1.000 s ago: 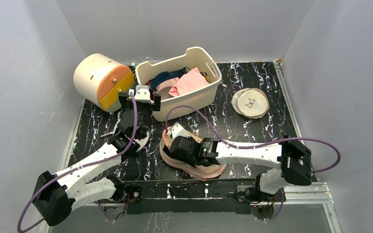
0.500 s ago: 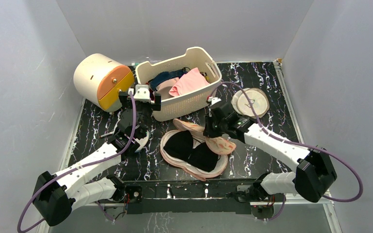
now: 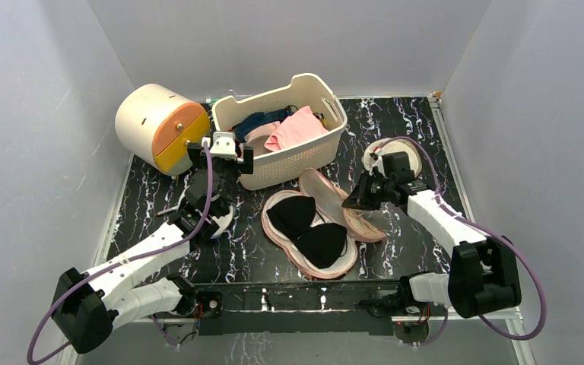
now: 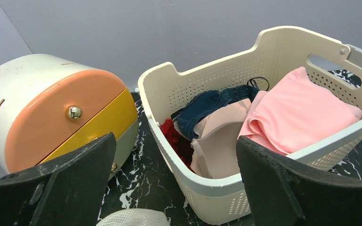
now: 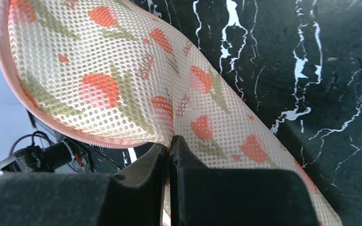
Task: Unzip the laundry bag and remove the bra
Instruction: Open the laundry bag at the center of the board.
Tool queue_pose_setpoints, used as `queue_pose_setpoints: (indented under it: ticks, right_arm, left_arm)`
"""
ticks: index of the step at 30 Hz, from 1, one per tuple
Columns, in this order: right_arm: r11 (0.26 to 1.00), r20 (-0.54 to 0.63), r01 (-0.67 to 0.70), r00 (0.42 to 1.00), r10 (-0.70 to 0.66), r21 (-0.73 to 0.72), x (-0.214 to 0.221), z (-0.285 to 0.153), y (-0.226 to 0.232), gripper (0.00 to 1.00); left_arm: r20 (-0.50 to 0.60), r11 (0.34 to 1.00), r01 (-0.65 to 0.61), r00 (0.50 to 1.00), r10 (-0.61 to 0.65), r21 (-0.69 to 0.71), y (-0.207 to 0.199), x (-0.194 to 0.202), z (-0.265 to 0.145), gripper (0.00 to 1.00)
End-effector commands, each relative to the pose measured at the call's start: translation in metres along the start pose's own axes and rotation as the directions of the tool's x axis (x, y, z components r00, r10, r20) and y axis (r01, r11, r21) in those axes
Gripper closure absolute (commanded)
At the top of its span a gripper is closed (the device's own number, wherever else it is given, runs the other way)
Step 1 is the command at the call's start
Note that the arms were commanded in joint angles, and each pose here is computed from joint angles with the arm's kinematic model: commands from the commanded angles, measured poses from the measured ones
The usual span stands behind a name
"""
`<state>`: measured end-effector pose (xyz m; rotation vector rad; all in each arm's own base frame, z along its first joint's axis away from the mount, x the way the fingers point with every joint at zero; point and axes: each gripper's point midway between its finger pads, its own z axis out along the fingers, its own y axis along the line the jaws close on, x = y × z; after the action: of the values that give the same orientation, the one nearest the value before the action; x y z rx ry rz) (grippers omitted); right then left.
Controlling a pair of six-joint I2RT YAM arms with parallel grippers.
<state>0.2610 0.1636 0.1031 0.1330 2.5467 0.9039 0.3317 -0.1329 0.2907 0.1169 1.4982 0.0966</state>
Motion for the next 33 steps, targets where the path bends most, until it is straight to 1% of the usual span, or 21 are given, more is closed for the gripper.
queue_pose_setpoints:
  ticks: [1, 5, 10, 18, 19, 26, 28, 29, 32, 33]
  right_arm:
    - [0.995, 0.050, -0.009, 0.999, 0.014, -0.104, -0.017, -0.011, 0.005, 1.00]
    - [0.997, 0.087, -0.054, 0.994, 0.059, -0.061, -0.027, -0.017, -0.020, 1.00]
    - [0.996, 0.144, -0.069, 0.988, 0.061, 0.057, -0.037, -0.019, -0.048, 1.00]
    - [0.987, 0.189, -0.083, 0.980, 0.057, 0.136, -0.044, -0.022, -0.067, 0.96]
    - [0.982, 0.206, -0.107, 0.976, 0.074, 0.153, -0.047, -0.026, -0.076, 0.96]
    - [0.958, 0.255, -0.160, 0.962, 0.097, 0.239, -0.051, -0.037, -0.104, 0.95]
    - [0.939, 0.283, -0.177, 0.955, 0.092, 0.293, -0.055, -0.044, -0.112, 0.91]
    - [0.929, 0.299, -0.188, 0.950, 0.089, 0.319, -0.058, -0.049, -0.115, 0.86]
    - [0.923, 0.352, -0.201, 0.933, 0.078, 0.328, -0.070, -0.066, -0.106, 0.60]
    - [0.925, 0.371, -0.199, 0.926, 0.069, 0.324, -0.074, -0.072, -0.102, 0.53]
  left_arm:
    - [0.037, 0.999, 0.052, 0.998, -0.053, 0.006, 0.000, -0.021, 0.003, 0.02]
    - [0.037, 0.998, 0.060, 0.998, -0.060, 0.009, -0.001, -0.022, 0.003, 0.02]
    - [0.036, 0.997, 0.068, 0.997, -0.069, 0.018, -0.002, -0.023, 0.002, 0.02]
    - [0.033, 0.997, 0.079, 0.996, -0.080, 0.027, -0.003, -0.025, 0.002, 0.02]
    - [0.031, 0.997, 0.078, 0.996, -0.079, 0.028, -0.004, -0.024, 0.002, 0.02]
    - [0.025, 0.995, 0.089, 0.996, -0.090, 0.038, -0.006, -0.025, 0.002, 0.02]
    - [0.023, 0.995, 0.090, 0.996, -0.091, 0.040, -0.006, -0.024, 0.001, 0.02]
    - [0.023, 0.995, 0.093, 0.995, -0.094, 0.041, -0.007, -0.024, 0.002, 0.02]
    - [0.022, 0.995, 0.095, 0.995, -0.096, 0.041, -0.007, -0.024, 0.002, 0.02]
    - [0.020, 0.995, 0.093, 0.995, -0.094, 0.042, -0.007, -0.024, 0.002, 0.02]
